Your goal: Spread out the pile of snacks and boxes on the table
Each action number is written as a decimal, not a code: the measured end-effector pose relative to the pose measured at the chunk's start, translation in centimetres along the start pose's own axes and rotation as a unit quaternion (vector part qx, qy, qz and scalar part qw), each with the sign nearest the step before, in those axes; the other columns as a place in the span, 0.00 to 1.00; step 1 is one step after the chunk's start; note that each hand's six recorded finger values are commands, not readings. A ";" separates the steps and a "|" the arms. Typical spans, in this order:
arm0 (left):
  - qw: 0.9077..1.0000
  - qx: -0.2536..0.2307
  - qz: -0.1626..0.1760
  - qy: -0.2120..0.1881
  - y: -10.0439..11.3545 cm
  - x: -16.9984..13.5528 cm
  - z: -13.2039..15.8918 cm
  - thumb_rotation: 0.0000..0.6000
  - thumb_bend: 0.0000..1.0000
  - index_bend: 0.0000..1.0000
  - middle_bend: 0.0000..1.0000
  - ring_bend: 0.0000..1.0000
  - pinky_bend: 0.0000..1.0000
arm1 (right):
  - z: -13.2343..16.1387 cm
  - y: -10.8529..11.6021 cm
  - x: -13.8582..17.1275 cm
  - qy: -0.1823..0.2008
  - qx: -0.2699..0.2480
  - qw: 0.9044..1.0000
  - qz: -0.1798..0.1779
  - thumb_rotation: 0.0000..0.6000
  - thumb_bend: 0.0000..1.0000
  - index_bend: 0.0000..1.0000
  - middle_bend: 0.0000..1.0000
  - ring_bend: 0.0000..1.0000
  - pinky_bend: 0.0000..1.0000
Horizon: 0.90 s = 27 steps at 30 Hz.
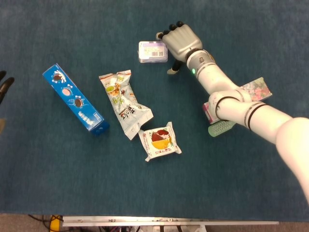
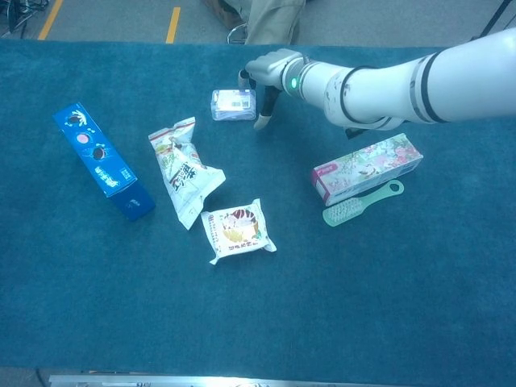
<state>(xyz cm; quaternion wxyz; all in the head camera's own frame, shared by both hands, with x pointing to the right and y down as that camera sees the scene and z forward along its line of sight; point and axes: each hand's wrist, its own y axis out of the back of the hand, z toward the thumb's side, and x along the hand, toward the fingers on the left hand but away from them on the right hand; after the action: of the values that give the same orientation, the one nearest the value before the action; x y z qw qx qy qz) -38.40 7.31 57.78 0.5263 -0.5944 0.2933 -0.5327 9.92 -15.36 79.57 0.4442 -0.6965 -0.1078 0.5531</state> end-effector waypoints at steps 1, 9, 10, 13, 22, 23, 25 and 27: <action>1.000 0.000 0.000 0.001 0.0 0.0 0.0 1.00 0.36 0.00 0.06 0.09 0.26 | 0.1 -0.1 -0.1 0.002 -0.004 1.000 0.003 0.80 0.00 0.17 0.22 0.11 0.11; 1.000 0.000 -0.001 0.004 -0.1 -0.2 -0.2 1.00 0.36 0.00 0.06 0.09 0.25 | 1.3 -0.2 -0.5 0.016 -0.008 1.000 0.010 0.90 0.00 0.17 0.22 0.12 0.11; 1.000 0.000 -0.001 0.004 -0.1 -0.2 -0.2 1.00 0.36 0.00 0.06 0.09 0.25 | 1.4 -0.2 -0.5 0.017 -0.006 1.000 0.009 0.94 0.00 0.17 0.22 0.12 0.12; 1.000 -0.001 0.000 0.003 -0.1 -0.2 -0.2 1.00 0.36 0.00 0.06 0.09 0.25 | 1.6 -0.1 -0.5 0.019 -0.005 1.000 0.004 1.00 0.00 0.17 0.22 0.13 0.14; 1.000 -0.001 0.000 0.005 -0.1 -0.5 -0.3 1.00 0.36 0.00 0.06 0.09 0.25 | 2.0 0.1 -0.7 0.010 0.004 1.000 -0.022 1.00 0.13 0.25 0.27 0.20 0.25; 1.000 -0.001 0.000 0.005 -0.1 -0.5 -0.3 1.00 0.36 0.00 0.06 0.09 0.25 | 2.1 0.1 -0.7 0.010 0.005 1.000 -0.024 1.00 0.13 0.26 0.27 0.20 0.26; 1.000 -0.001 -0.001 0.006 -0.1 -0.6 -0.4 1.00 0.36 0.00 0.06 0.09 0.25 | 2.3 0.1 -0.8 0.010 0.005 1.000 -0.027 1.00 0.14 0.27 0.28 0.21 0.27; 1.000 -0.002 -0.002 0.006 -0.2 -0.6 -0.4 1.00 0.36 0.00 0.06 0.09 0.25 | 2.5 0.1 -0.8 0.010 0.006 0.999 -0.030 1.00 0.14 0.28 0.28 0.22 0.28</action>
<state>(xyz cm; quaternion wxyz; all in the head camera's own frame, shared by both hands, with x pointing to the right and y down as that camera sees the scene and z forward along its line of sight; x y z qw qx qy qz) -38.96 7.77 57.73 0.5223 -0.5926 0.2964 -0.5368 7.42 -14.70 80.09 0.4654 -0.6958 -0.1209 0.5336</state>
